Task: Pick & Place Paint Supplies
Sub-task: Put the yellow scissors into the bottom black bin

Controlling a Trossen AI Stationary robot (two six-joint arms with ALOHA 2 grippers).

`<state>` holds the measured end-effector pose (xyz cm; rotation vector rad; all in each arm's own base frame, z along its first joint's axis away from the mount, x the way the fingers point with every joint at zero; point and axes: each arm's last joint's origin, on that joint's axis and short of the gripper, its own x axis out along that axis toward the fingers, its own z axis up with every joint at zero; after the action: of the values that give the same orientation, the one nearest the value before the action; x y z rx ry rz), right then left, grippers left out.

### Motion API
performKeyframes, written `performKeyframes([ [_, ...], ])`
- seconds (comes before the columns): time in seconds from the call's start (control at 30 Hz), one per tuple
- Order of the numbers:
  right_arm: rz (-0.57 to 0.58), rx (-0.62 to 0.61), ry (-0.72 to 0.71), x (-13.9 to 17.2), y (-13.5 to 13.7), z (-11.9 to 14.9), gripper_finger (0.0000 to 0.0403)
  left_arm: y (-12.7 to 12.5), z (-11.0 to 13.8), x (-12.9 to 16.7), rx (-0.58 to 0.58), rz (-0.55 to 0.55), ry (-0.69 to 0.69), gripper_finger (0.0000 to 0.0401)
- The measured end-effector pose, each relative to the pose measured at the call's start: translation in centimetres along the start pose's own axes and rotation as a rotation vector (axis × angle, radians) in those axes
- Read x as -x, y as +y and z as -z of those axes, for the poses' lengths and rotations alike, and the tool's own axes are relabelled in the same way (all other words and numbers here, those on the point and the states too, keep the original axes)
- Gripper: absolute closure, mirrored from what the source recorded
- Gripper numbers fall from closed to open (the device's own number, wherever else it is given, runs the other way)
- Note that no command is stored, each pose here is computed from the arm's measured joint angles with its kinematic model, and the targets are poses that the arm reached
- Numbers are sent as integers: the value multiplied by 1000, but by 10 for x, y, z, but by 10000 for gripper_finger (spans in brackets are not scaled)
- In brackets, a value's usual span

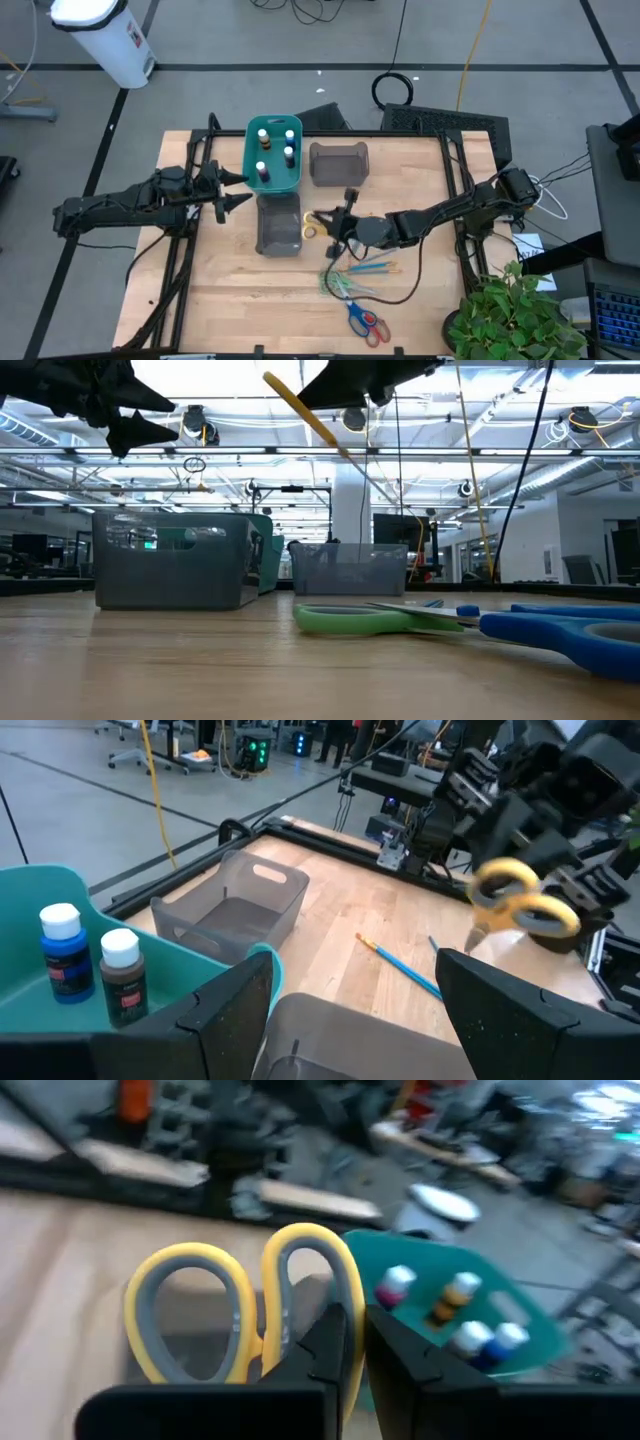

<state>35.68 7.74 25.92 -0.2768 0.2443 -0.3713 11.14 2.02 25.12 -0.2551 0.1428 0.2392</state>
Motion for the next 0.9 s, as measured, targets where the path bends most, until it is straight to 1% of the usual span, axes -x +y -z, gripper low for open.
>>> performKeyframes([
  [0.07, 53, -4, -31, 0, -3, -4, 387, 0, -1, -3, 1, 2, -7, 116],
  [0.13, 79, 3, -63, 0, -4, -8, 387, -1, -1, -5, 1, 2, -3, 116],
  [0.33, 65, 26, -121, 5, 1, -16, 386, -1, 0, -18, 20, 6, 26, 116],
  [0.47, 67, 40, -149, 9, 4, -19, 386, -6, -2, -32, 27, 68, 16, 116],
  [0.53, 110, 63, -134, 11, 5, -19, 386, -11, -2, -40, 26, 121, 7, 116],
  [0.63, 211, 110, -99, 16, 7, -20, 386, -19, -3, -52, 27, 186, -17, 116],
  [0.8, 361, 206, -41, 26, 12, -23, 385, -32, -3, -69, 12, 259, -83, 116],
  [0.9, 432, 255, 4, 29, 12, -23, 386, -39, -3, -79, 16, 295, -126, 116],
])
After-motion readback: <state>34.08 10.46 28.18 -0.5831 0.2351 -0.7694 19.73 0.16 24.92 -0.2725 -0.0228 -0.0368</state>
